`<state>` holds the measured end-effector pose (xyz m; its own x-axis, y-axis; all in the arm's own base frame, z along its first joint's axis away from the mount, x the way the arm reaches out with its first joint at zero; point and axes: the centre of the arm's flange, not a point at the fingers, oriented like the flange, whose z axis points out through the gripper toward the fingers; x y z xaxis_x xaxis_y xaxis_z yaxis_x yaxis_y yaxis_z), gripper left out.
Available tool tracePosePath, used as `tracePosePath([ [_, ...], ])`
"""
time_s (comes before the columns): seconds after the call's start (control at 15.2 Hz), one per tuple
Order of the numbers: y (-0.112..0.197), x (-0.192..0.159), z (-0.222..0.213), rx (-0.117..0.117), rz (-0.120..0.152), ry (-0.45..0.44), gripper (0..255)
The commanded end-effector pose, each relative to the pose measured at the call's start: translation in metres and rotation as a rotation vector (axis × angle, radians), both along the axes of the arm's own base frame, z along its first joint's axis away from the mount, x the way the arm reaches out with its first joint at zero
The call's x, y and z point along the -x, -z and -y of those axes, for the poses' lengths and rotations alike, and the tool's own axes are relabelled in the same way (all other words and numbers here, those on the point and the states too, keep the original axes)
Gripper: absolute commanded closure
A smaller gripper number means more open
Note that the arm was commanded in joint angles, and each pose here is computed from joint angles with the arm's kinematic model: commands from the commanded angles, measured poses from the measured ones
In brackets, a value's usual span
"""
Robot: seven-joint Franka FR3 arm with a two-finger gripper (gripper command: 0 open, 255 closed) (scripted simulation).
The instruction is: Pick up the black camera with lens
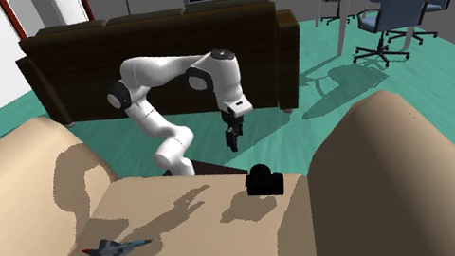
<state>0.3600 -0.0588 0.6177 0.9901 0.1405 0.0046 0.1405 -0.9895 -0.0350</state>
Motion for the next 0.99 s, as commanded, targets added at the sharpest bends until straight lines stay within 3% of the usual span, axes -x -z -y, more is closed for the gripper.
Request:
tracePosePath([
  [0.0,0.004,-0.024,0.012,0.010,-0.001,-0.011,0],
  [0.79,0.026,-0.161,0.083,0.061,-0.010,-0.072,0],
  [0.92,0.031,-0.162,0.084,0.062,-0.010,-0.072,0],
])
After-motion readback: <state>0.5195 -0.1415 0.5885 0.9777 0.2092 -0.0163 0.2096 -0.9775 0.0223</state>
